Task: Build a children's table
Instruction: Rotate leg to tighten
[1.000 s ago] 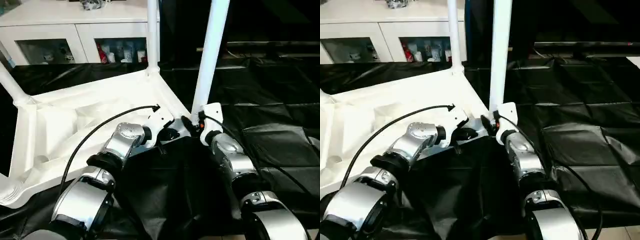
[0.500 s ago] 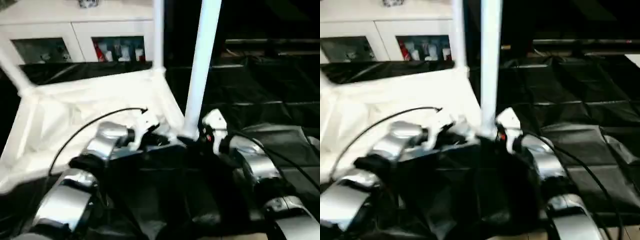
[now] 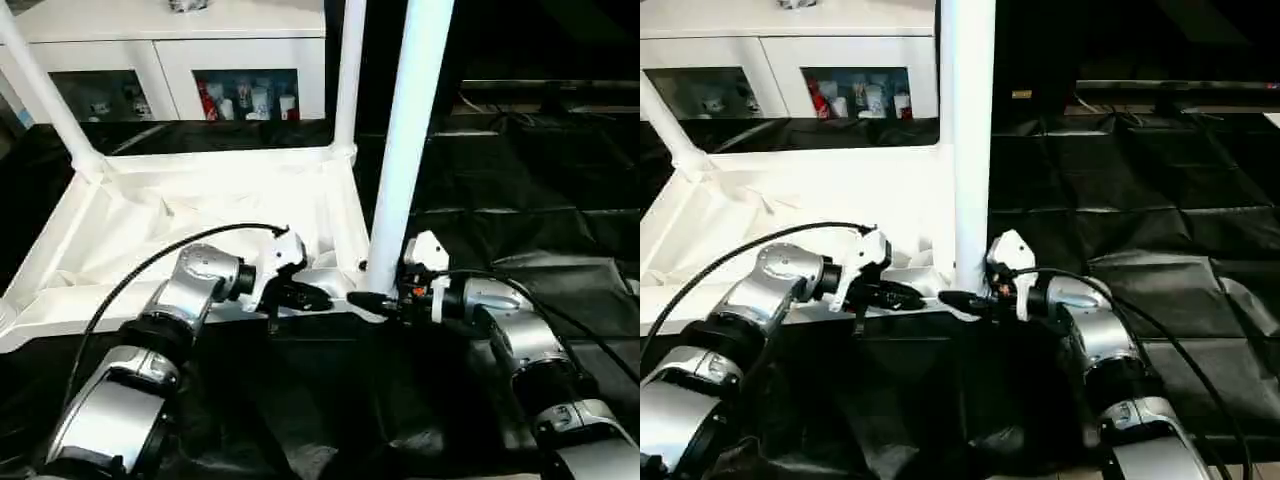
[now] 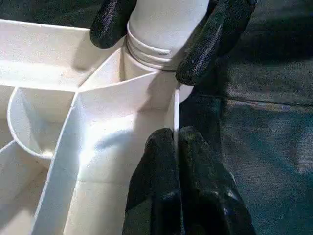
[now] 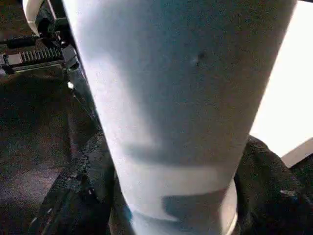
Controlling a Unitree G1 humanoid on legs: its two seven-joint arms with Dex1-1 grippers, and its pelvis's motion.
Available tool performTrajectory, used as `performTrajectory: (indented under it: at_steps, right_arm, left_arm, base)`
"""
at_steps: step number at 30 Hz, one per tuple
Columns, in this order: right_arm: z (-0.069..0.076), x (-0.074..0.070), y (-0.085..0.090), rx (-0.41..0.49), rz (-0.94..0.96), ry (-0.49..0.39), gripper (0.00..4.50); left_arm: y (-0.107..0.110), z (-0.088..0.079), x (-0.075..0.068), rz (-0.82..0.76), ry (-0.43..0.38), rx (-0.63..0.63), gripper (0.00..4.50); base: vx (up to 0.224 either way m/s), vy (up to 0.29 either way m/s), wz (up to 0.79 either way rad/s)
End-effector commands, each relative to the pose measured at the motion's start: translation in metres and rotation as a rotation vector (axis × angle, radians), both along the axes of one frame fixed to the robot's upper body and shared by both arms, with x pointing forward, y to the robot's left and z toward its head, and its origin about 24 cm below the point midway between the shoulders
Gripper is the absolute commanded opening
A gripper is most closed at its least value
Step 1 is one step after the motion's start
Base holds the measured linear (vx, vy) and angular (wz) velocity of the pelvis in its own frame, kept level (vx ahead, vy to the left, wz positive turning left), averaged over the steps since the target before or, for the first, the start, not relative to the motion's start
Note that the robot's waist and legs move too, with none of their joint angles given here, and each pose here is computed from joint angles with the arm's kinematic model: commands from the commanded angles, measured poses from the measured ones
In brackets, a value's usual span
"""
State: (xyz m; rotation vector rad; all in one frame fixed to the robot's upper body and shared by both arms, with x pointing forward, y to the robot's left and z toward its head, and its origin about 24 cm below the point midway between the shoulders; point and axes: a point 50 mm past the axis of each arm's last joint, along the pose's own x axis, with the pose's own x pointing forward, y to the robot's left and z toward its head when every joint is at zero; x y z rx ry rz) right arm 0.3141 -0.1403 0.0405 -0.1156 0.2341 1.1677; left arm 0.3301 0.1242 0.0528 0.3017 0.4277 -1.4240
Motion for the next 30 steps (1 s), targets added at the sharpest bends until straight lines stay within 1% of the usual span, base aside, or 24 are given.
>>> performTrajectory:
  at_steps: [1, 2, 3, 5, 6, 7, 9, 10, 11, 13, 14, 16, 17, 18, 20, 21, 23, 25, 27, 28, 30]
  right_arm:
    - [-0.005, -0.003, 0.002, -0.009, 0.003, 0.017, 2.74]
    - [-0.005, -0.003, 0.003, -0.009, -0.011, 0.016, 2.73]
    - [-0.01, 0.002, 0.003, -0.026, -0.112, 0.007, 2.73]
    - [-0.015, 0.005, 0.003, -0.046, -0.196, 0.008, 2.72]
    - [-0.024, 0.011, 0.001, -0.074, -0.358, 0.028, 2.72]
    - [-0.024, 0.011, 0.001, -0.074, -0.358, 0.028, 2.72]
    - [-0.031, 0.015, 0.002, -0.067, -0.519, 0.058, 2.72]
    - [-0.037, 0.016, 0.005, -0.059, -0.635, 0.087, 2.72]
    - [-0.037, 0.016, 0.005, -0.059, -0.642, 0.089, 2.72]
    - [-0.04, 0.018, 0.012, -0.054, -0.725, 0.108, 2.72]
    - [-0.041, 0.018, 0.02, -0.055, -0.739, 0.115, 2.72]
    - [-0.041, 0.019, 0.028, -0.062, -0.74, 0.113, 2.72]
    - [-0.041, 0.019, 0.029, -0.063, -0.737, 0.113, 2.72]
    - [-0.042, 0.017, 0.041, -0.076, -0.677, 0.111, 2.72]
    - [-0.038, 0.016, 0.051, -0.072, -0.603, 0.08, 2.72]
    - [-0.037, 0.016, 0.052, -0.066, -0.596, 0.072, 3.07]
    - [-0.032, 0.018, 0.05, -0.03, -0.578, 0.064, 3.42]
    - [-0.027, 0.018, 0.048, -0.004, -0.528, 0.046, 3.6]
    - [-0.024, 0.018, 0.047, 0.007, -0.487, 0.036, 3.6]
    - [-0.021, 0.016, 0.043, 0.014, -0.409, 0.017, 3.6]
    - [-0.018, 0.015, 0.041, 0.014, -0.354, 0.004, 3.6]
  left_arm:
    - [-0.004, -0.001, -0.001, 0.008, 0.006, -0.035, 0.0]
    - [-0.005, -0.001, -0.001, 0.016, 0.003, -0.034, 0.0]
    - [-0.008, -0.002, 0.003, 0.069, -0.022, -0.028, 0.0]
    - [-0.01, -0.002, 0.007, 0.11, -0.036, -0.024, 0.0]
    - [-0.016, -0.003, 0.012, 0.186, -0.053, -0.022, 0.0]
    - [-0.016, -0.003, 0.012, 0.186, -0.053, -0.022, 0.0]
    - [-0.025, -0.003, 0.018, 0.258, -0.075, -0.025, 0.0]
    - [-0.035, -0.002, 0.022, 0.318, -0.091, -0.029, 0.0]
    - [-0.036, -0.002, 0.022, 0.322, -0.093, -0.029, 0.0]
    - [-0.049, -0.001, 0.025, 0.368, -0.11, -0.03, 0.0]
    - [-0.057, -0.001, 0.025, 0.382, -0.112, -0.035, 0.0]
    - [-0.064, -0.001, 0.025, 0.385, -0.113, -0.037, 0.0]
    - [-0.065, -0.001, 0.025, 0.384, -0.113, -0.037, 0.0]
    - [-0.072, -0.002, 0.022, 0.355, -0.109, -0.042, 0.0]
    - [-0.074, -0.003, 0.02, 0.32, -0.102, -0.044, 0.0]
    - [-0.074, -0.003, 0.02, 0.315, -0.101, -0.042, 0.0]
    - [-0.068, -0.004, 0.02, 0.309, -0.098, -0.035, 0.0]
    - [-0.062, -0.004, 0.02, 0.296, -0.093, -0.03, 0.0]
    - [-0.058, -0.004, 0.019, 0.274, -0.089, -0.03, 0.0]
    - [-0.05, -0.005, 0.017, 0.234, -0.074, -0.032, 0.0]
    - [-0.045, -0.006, 0.015, 0.212, -0.062, -0.031, 0.0]
  base:
    - [0.0, 0.0, 0.0]
    - [0.0, 0.0, 0.0]
    - [0.0, 0.0, 0.0]
    - [0.0, 0.0, 0.0]
    - [0.0, 0.0, 0.0]
    - [0.0, 0.0, 0.0]
    - [0.0, 0.0, 0.0]
    - [0.0, 0.0, 0.0]
    - [0.0, 0.0, 0.0]
    - [0.0, 0.0, 0.0]
    - [0.0, 0.0, 0.0]
    - [0.0, 0.0, 0.0]
    - [0.0, 0.0, 0.0]
    - [0.0, 0.0, 0.0]
    - [0.0, 0.0, 0.0]
    - [0.0, 0.0, 0.0]
    - [0.0, 0.0, 0.0]
    - [0.0, 0.0, 0.0]
    - [0.0, 0.0, 0.0]
    - [0.0, 0.0, 0.0]
    - [0.0, 0.0, 0.0]
